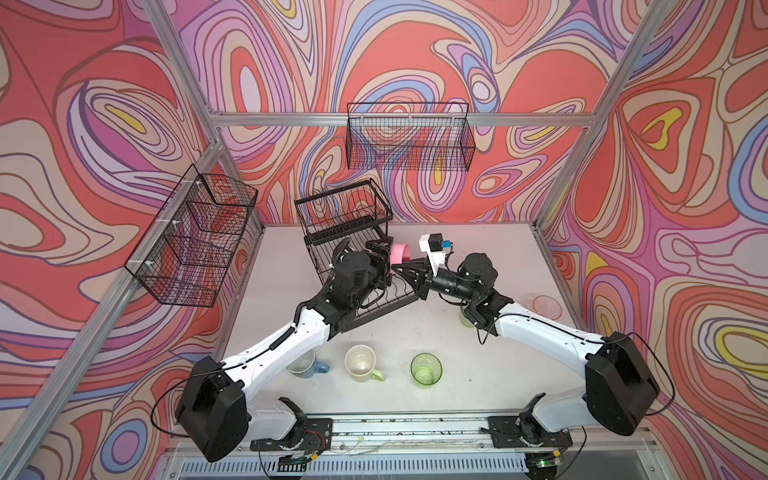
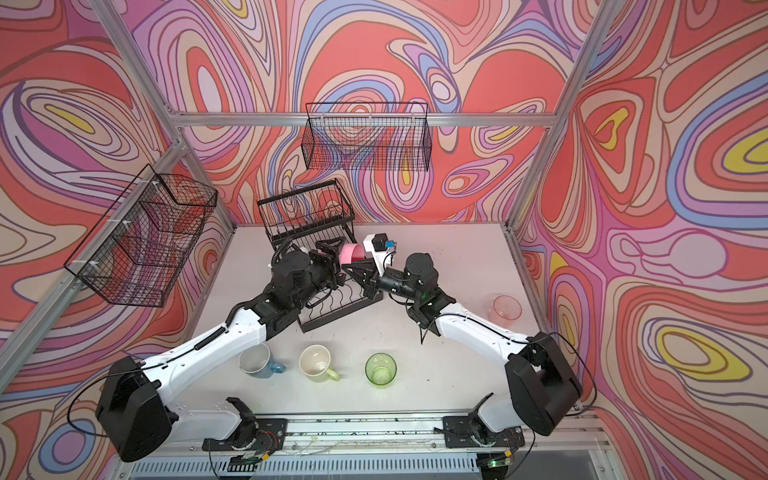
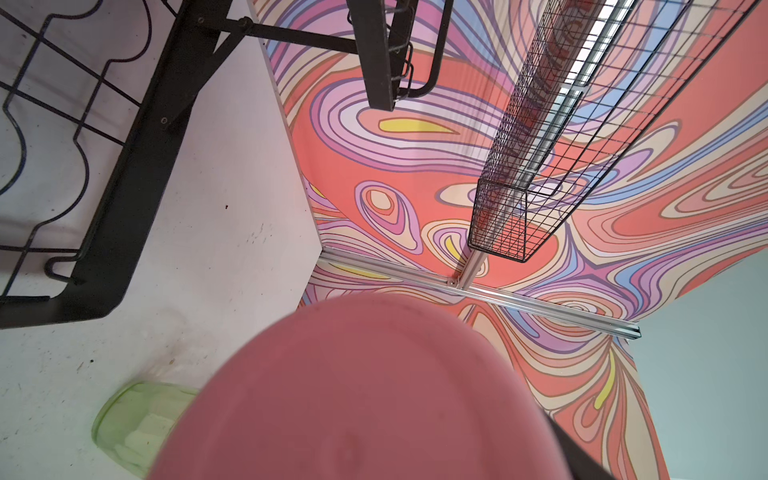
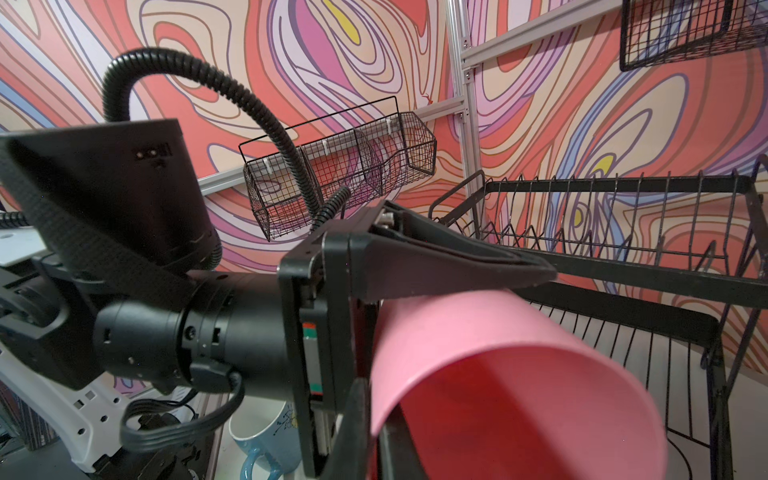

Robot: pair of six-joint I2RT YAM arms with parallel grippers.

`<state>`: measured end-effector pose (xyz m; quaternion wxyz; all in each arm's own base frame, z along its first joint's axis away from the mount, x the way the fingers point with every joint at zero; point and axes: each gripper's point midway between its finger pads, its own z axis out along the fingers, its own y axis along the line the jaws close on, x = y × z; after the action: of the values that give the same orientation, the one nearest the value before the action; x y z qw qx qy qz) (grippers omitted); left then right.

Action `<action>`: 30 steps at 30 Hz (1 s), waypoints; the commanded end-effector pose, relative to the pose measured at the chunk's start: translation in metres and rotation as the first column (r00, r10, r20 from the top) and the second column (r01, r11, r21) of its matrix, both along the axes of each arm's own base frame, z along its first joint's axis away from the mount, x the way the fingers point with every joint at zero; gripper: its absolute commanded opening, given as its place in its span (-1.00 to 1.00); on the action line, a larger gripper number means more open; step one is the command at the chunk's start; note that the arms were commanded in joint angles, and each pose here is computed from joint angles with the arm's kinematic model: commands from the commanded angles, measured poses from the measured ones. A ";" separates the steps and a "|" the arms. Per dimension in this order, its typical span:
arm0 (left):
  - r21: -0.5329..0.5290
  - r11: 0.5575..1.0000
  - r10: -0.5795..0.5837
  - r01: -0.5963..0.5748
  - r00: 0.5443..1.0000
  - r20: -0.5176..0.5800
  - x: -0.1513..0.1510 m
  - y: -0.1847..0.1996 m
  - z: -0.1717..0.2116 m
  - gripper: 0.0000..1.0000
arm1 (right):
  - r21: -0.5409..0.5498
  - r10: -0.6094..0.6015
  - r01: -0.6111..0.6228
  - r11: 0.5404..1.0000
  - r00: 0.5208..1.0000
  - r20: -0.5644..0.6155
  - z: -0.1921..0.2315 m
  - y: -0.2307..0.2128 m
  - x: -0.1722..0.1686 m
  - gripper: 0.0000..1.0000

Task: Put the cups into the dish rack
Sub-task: 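Grasp the pink cup's base with the left gripper while the right gripper releases, then carry the pink cup over the rack with the left gripper while the right withdraws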

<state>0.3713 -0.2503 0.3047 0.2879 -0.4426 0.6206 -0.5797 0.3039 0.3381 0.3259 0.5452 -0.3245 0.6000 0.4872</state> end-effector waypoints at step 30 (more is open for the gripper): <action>0.800 0.590 -0.256 -0.109 0.915 0.313 -0.009 0.024 -0.035 0.39 | -0.200 -0.482 0.445 0.873 0.849 -0.217 -0.040 -0.105 0.074 -0.07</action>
<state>0.3619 -0.2217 0.2860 0.5072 -0.2087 0.7375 -0.3942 0.3674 0.2467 0.2855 0.5325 -0.1718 0.7459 0.3613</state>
